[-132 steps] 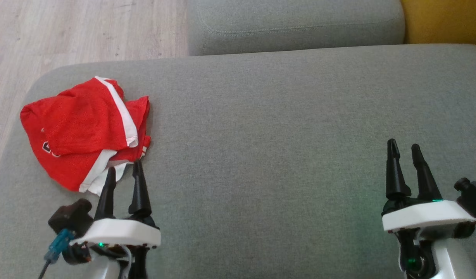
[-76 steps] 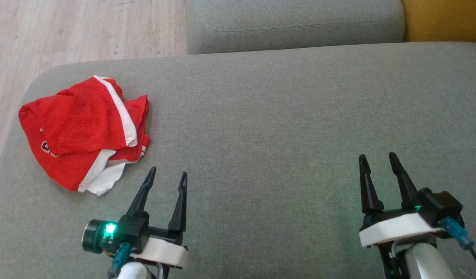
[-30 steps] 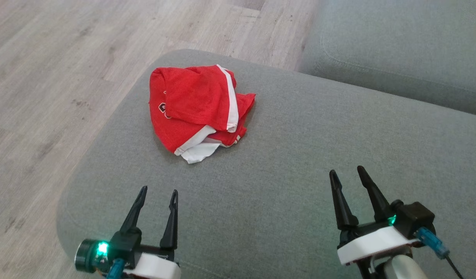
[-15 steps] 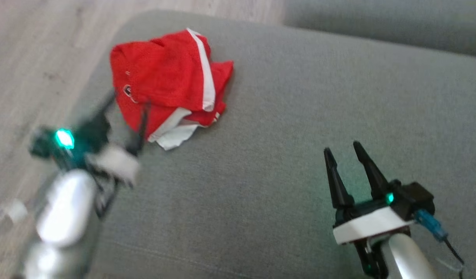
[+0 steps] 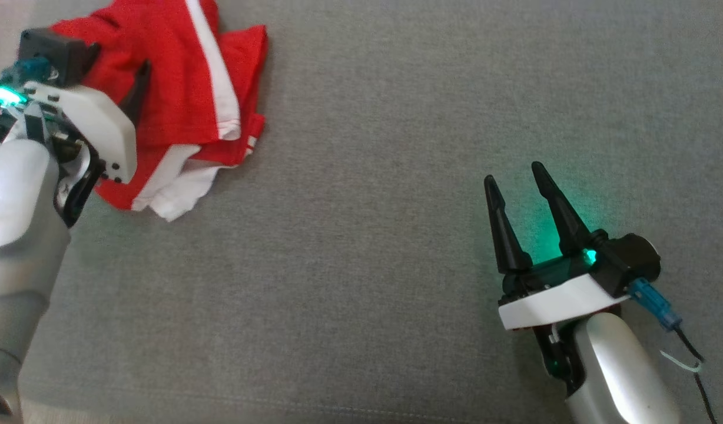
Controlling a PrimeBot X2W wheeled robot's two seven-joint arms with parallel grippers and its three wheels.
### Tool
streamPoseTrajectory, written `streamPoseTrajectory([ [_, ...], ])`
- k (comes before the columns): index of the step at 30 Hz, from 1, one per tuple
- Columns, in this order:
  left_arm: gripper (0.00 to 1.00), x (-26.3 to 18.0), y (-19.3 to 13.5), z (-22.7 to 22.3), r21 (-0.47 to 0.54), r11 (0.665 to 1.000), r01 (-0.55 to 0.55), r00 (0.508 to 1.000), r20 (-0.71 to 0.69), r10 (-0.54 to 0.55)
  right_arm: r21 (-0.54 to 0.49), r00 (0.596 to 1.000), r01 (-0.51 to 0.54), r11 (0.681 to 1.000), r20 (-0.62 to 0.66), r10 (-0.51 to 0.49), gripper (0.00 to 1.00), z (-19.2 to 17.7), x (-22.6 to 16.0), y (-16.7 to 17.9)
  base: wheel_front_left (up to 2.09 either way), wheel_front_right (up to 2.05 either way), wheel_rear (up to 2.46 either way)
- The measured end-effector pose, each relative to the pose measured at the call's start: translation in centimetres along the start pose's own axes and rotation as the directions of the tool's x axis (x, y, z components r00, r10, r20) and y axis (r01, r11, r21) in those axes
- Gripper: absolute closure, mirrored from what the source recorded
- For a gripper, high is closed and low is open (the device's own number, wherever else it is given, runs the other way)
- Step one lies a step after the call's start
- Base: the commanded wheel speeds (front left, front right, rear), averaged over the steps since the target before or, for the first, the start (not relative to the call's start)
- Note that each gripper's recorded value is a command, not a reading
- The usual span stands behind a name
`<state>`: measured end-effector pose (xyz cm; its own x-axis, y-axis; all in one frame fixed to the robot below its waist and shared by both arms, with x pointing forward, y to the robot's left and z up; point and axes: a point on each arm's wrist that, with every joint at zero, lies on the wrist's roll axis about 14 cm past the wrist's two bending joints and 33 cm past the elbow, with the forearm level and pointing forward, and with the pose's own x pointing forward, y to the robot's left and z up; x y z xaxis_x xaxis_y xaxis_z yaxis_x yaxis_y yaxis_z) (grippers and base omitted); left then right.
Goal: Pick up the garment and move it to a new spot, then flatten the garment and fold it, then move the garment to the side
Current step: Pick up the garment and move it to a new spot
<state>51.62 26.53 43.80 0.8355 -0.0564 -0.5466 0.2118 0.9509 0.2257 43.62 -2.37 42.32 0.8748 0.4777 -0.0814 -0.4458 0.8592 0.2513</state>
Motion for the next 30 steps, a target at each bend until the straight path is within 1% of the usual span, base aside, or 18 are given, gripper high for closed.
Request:
streamPoseTrajectory([
  [3, 0.0, 1.6, -1.1, -1.4, -0.002, 0.999, 0.038, 0.996, -0.077, -0.038, 0.008, 0.999, 0.025, 1.0, -0.023, -0.025, 0.0, -0.9, -0.3, -0.9, 0.0, 0.0, 0.0],
  [6, 0.0, 2.3, -2.2, -3.0, -0.025, 0.997, 0.069, 0.986, -0.152, -0.072, 0.009, 0.999, 0.04, 0.999, -0.032, -0.04, 0.0, -1.3, -0.5, -1.5, 0.0, 0.0, 0.0],
  [7, 0.65, 2.4, -2.4, -3.4, -0.03, 0.997, 0.074, 0.983, -0.166, -0.078, 0.009, 0.999, 0.042, 0.999, -0.033, -0.042, 0.0, -1.3, -0.5, -1.5, 0.0, 0.0, 0.0],
  [8, 1.0, 2.4, -2.4, -3.4, -0.033, 0.997, 0.077, 0.982, -0.172, -0.081, 0.007, 0.999, 0.042, 0.999, -0.03, -0.042, 0.0, -1.2, -0.5, -1.5, 0.0, 0.0, 0.0],
  [10, 1.0, 2.3, -2.4, -2.8, -0.038, 0.996, 0.08, 0.987, -0.137, -0.084, 0.002, 0.999, 0.042, 0.999, -0.02, -0.042, 0.0, -0.8, -0.4, -1.5, 0.0, 0.0, 0.0],
  [12, 1.0, 2.1, -2.3, -1.6, -0.055, 0.995, 0.08, 0.994, -0.072, -0.084, -0.003, 0.999, 0.04, 0.999, -0.008, -0.04, 0.0, -0.3, -0.3, -1.5, 0.0, 0.0, 0.0],
  [14, 1.0, 1.8, -2.0, 0.5, -0.032, 0.996, 0.077, 0.997, 0.024, -0.076, -0.008, 0.999, 0.037, 0.999, 0.004, -0.037, 0.0, 0.2, -0.3, -1.3, 0.0, 0.0, 0.0],
  [16, 1.0, 1.2, -1.4, 3.7, -0.027, 0.997, 0.066, 0.986, 0.157, -0.061, -0.015, 0.999, 0.035, 0.999, 0.017, -0.035, 0.0, 0.8, -0.4, -1.2, 0.0, 0.0, 0.0],
  [18, 1.0, 0.1, -0.7, 7.4, -0.039, 0.998, 0.058, 0.954, 0.297, -0.044, -0.017, 0.999, 0.035, 0.999, 0.034, -0.034, 0.0, 1.6, -0.5, -1.0, 0.0, 0.0, 0.0],
  [19, 1.0, -1.4, -0.5, 10.6, -0.045, 0.997, 0.059, 0.909, 0.414, -0.035, -0.021, 0.998, 0.035, 0.999, 0.052, -0.034, 0.0, 2.3, -0.8, -0.8, 0.0, 0.0, 0.0],
  [20, 1.0, -2.2, -0.6, 11.8, -0.041, 0.997, 0.063, 0.89, 0.454, -0.038, -0.021, 0.998, 0.035, 0.999, 0.061, -0.034, 0.0, 2.8, -0.9, -0.7, 0.0, 0.0, 0.0],
  [23, 1.0, -4.3, -1.4, 14.5, -0.022, 0.996, 0.083, 0.841, 0.538, -0.058, -0.023, 0.996, 0.04, 0.999, 0.079, -0.038, 0.0, 3.6, -1.8, -0.4, 0.0, 0.0, 0.0],
  [26, 1.0, -6.3, -3.0, 16.9, -0.004, 0.992, 0.126, 0.792, 0.602, -0.098, -0.019, 0.994, 0.053, 0.998, 0.093, -0.051, 0.0, 4.3, -2.8, -0.4, 0.0, 0.0, 0.0],
  [28, 1.0, -7.2, -4.9, 18.0, 0.015, 0.985, 0.169, 0.763, 0.631, -0.141, -0.021, 0.992, 0.066, 0.998, 0.11, -0.064, 0.0, 4.9, -3.3, -0.6, 0.0, 0.0, 0.0],
  [30, 1.0, -7.5, -7.5, 18.7, 0.038, 0.974, 0.225, 0.742, 0.641, -0.196, -0.019, 0.989, 0.086, 0.996, 0.124, -0.083, 0.0, 5.4, -3.9, -1.0, 0.0, 0.0, 0.0],
])
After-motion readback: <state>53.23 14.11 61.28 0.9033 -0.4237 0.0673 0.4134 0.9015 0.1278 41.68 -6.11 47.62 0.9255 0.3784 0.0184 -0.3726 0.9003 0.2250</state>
